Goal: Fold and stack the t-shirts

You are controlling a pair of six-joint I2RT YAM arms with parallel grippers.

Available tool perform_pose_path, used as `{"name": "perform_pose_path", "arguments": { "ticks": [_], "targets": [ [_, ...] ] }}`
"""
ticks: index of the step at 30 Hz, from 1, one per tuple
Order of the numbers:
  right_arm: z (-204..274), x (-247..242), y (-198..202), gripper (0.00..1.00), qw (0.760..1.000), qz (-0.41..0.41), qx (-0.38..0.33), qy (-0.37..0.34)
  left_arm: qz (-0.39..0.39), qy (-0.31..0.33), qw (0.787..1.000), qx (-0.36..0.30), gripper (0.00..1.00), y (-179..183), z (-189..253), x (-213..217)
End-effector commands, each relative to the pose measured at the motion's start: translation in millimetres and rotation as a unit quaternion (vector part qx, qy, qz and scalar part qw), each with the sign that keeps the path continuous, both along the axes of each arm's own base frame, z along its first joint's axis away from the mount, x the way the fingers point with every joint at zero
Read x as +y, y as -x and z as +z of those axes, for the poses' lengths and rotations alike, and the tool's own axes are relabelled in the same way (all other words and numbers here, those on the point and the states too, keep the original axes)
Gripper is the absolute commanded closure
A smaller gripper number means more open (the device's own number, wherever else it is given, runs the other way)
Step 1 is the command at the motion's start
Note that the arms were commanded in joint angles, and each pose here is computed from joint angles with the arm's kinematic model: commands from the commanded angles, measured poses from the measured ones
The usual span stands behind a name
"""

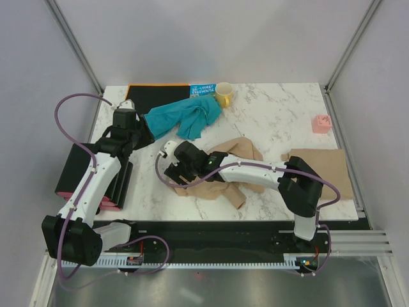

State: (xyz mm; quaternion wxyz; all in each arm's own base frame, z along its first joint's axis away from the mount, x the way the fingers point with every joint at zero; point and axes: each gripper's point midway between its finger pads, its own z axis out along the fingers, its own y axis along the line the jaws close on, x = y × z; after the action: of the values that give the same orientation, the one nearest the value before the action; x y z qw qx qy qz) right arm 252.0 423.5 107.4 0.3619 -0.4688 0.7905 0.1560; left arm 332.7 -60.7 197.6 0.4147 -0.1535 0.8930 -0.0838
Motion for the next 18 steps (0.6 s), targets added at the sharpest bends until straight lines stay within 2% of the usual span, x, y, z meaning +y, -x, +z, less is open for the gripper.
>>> {"name": "perform_pose_path", "arguments": {
  "ticks": [1,18],
  "targets": [
    [0,14,6,0.15,0.999,0.030,-0.019,0.016,-0.008,-0.012,1.000,-0.015,0.46,-5,9,0],
    [-35,19,6,0.16,0.997,0.044,-0.008,0.059,-0.009,-0.011,1.000,-0.015,0.46,-5,9,0]
  ]
}}
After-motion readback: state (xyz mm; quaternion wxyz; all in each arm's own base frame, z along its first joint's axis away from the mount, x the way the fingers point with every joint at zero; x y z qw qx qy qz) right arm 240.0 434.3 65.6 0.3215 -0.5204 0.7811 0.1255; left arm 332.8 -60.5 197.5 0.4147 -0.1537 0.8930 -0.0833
